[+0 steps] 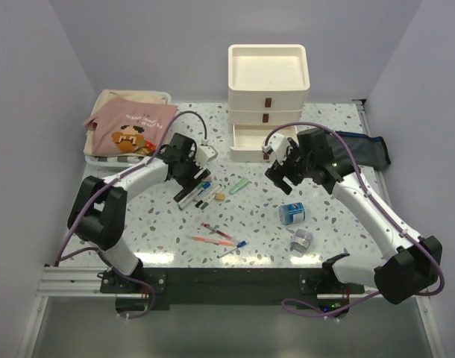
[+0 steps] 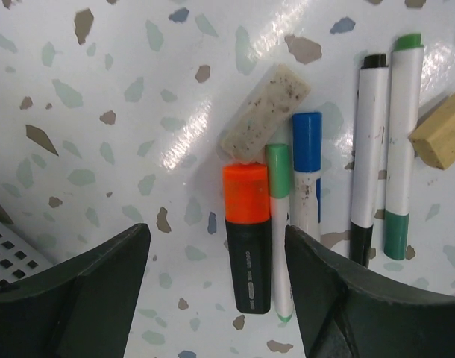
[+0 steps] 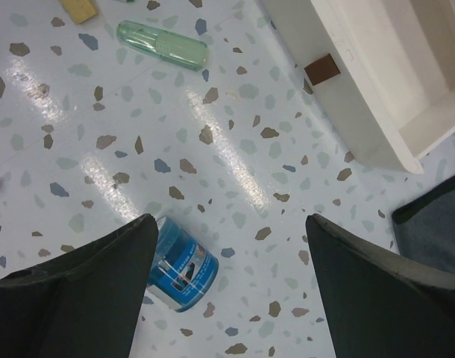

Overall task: Sort the stationery into containers
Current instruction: Pick up the stationery from the center of the board.

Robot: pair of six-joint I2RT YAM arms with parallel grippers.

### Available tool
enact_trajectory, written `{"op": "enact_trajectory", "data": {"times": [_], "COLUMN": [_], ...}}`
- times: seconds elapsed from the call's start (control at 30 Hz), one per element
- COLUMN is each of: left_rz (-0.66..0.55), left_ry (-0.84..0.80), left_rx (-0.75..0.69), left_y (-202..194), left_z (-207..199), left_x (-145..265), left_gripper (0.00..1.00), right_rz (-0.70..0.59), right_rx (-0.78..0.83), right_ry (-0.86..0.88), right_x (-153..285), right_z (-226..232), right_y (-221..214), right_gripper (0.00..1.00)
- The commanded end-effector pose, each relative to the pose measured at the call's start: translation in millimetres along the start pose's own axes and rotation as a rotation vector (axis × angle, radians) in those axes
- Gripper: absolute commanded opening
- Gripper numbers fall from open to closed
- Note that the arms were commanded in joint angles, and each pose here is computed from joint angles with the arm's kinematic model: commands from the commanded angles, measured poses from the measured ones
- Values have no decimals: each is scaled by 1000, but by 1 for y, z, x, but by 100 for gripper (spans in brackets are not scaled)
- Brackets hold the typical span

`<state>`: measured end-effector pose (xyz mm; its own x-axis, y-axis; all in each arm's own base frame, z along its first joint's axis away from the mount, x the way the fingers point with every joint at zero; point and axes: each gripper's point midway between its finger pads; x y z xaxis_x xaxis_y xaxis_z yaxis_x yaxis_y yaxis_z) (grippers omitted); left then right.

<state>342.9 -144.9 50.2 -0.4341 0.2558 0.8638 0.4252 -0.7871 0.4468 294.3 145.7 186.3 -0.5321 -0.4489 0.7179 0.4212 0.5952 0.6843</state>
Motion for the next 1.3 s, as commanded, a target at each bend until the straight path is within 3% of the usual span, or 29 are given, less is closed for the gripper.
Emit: {"op": "enact_trajectory", "data": {"times": [0.0, 0.1, 0.23, 0.57, 1.07, 1.27], "left_rz": [-122, -155, -172, -151, -134, -115], "left_ry": [12, -20, -94, -148, -194, -217], "left_rx": [-2, -46, -119, -287, -293, -299], "left_y": [48, 61, 68, 65, 61, 56], "left_z": [16, 17, 10, 8, -2, -8], "left_x": [7, 1, -7, -27, -51, -61], "left_gripper": [77, 73, 61, 63, 61, 54], "right_rz": [-51, -64, -60, -44, -23, -18], "right_rx": [51, 39, 21, 17, 9, 5], "right_ry": [17, 10, 9, -13, -19, -15], "right_x": [4, 2, 2, 2, -4, -7], "right_z": [-3, -3, -2, -7, -11, -11], "right_y": [22, 25, 21, 15, 9, 7], "right_gripper": [84, 84, 84, 84, 85, 84]}}
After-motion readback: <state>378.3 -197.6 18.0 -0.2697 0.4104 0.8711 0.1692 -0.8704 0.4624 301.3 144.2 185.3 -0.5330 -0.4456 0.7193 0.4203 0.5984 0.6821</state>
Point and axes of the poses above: each gripper's point midway between its finger pads, its own x axis back along the fingers, its own z axis along the line the jaws close on, y = z × x, and after that the axes turned 8 degrees about -x, right-handed
